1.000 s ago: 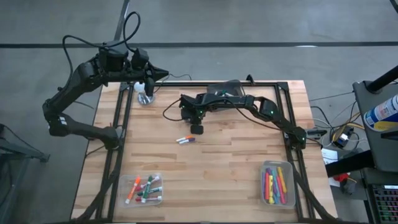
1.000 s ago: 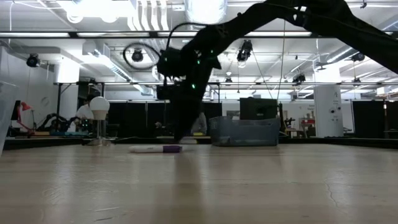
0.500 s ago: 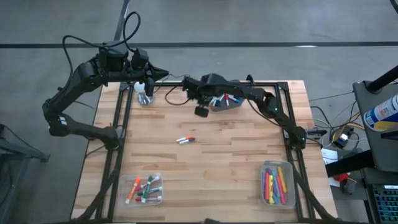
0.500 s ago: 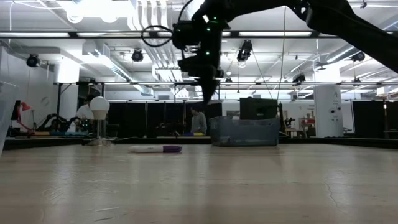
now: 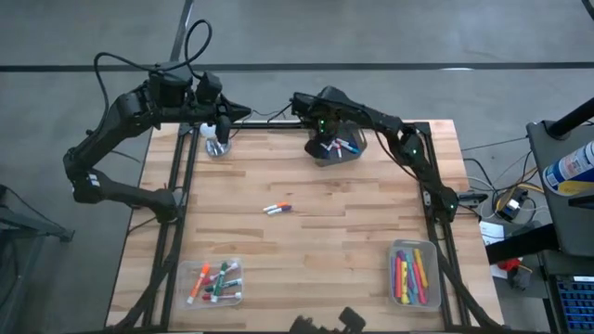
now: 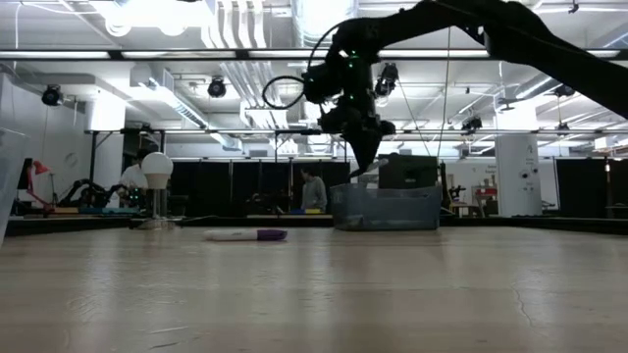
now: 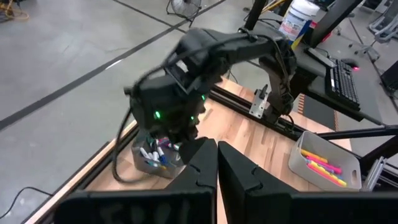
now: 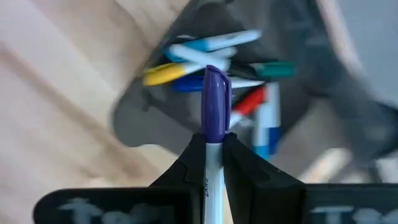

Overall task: Pick & Place Markers
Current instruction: Put the top small purple highlighter pen into the black bin

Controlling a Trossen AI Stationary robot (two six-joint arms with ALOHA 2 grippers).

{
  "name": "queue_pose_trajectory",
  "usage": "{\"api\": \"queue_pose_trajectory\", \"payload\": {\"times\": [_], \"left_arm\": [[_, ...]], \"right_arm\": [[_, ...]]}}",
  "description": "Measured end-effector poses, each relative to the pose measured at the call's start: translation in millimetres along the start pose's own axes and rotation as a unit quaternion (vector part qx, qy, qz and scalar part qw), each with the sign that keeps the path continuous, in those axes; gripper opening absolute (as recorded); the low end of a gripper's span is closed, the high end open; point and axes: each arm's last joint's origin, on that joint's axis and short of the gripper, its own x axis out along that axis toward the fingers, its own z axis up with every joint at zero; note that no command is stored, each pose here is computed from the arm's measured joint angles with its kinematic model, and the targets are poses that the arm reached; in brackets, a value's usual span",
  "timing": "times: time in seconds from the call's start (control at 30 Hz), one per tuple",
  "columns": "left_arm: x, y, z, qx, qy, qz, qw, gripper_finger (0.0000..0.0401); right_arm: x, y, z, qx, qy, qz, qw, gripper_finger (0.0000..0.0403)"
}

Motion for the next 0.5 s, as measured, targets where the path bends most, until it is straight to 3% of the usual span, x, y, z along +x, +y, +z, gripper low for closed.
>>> {"api": "queue_pose_trajectory", "payload": {"times": [0.1, 0.5], "left_arm": [[0, 0, -1, -0.003, 0.003, 0.0, 1.0, 0.0007], [0, 0, -1, -0.022, 0.006, 0.001, 1.0, 0.0007]], "right_arm": [[7, -12, 2, 0.037, 0.016, 0.047, 0.998, 0.0025], [48, -44, 7, 0.08, 0.048, 0.046, 0.995, 0.0037]]}}
